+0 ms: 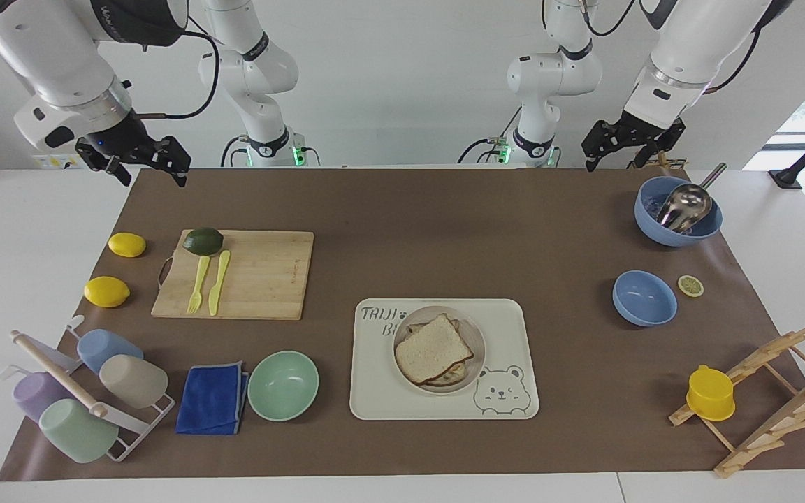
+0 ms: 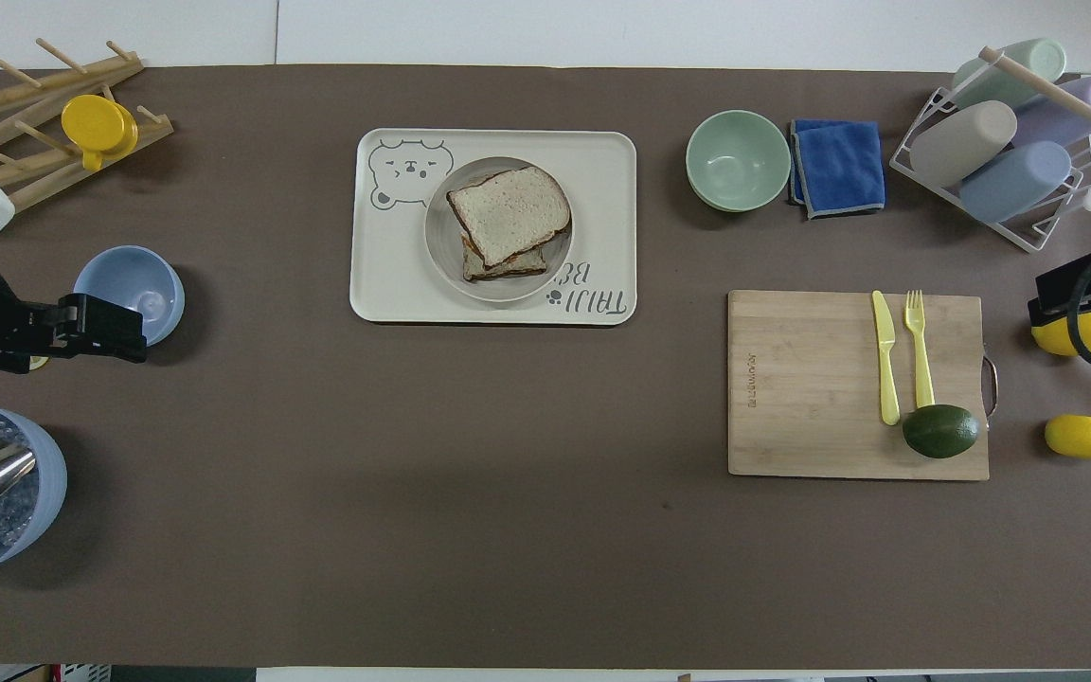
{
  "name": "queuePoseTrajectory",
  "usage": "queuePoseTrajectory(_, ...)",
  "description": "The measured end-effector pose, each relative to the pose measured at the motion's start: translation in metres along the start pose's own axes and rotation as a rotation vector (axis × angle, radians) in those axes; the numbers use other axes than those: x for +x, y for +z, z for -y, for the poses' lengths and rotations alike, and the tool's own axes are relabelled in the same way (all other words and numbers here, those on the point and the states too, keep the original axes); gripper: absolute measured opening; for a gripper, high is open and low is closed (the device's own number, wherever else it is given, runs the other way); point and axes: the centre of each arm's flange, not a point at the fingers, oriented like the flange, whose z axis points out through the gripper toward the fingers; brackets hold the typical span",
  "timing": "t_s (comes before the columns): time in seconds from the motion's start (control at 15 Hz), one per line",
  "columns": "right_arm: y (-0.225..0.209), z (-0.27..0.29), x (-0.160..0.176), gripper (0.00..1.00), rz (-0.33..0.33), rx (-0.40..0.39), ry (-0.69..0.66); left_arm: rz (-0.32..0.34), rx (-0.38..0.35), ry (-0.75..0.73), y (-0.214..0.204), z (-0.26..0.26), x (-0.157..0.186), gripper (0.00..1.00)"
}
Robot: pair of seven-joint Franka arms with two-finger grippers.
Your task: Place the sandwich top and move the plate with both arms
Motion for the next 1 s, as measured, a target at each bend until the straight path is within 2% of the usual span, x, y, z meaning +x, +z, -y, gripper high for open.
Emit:
queuePoseTrajectory(0.47, 0.0, 0.001, 0.0, 1.0, 0.0, 0.002, -0.002, 0.051, 0.005, 0.002, 0.008, 0.001, 0.001, 1.0)
queuePoseTrajectory(0.6, 0.0, 0.001, 0.0, 1.0, -0.001, 0.002, -0.002, 0.067, -0.014, -0.001, 0.015, 0.001, 0.007, 1.0)
queuePoseTrajectory(1.0, 0.0, 0.001, 0.0, 1.0, -0.001, 0.002, -0.002, 0.052, -0.037, -0.002, 0.006, 0.001, 0.009, 1.0)
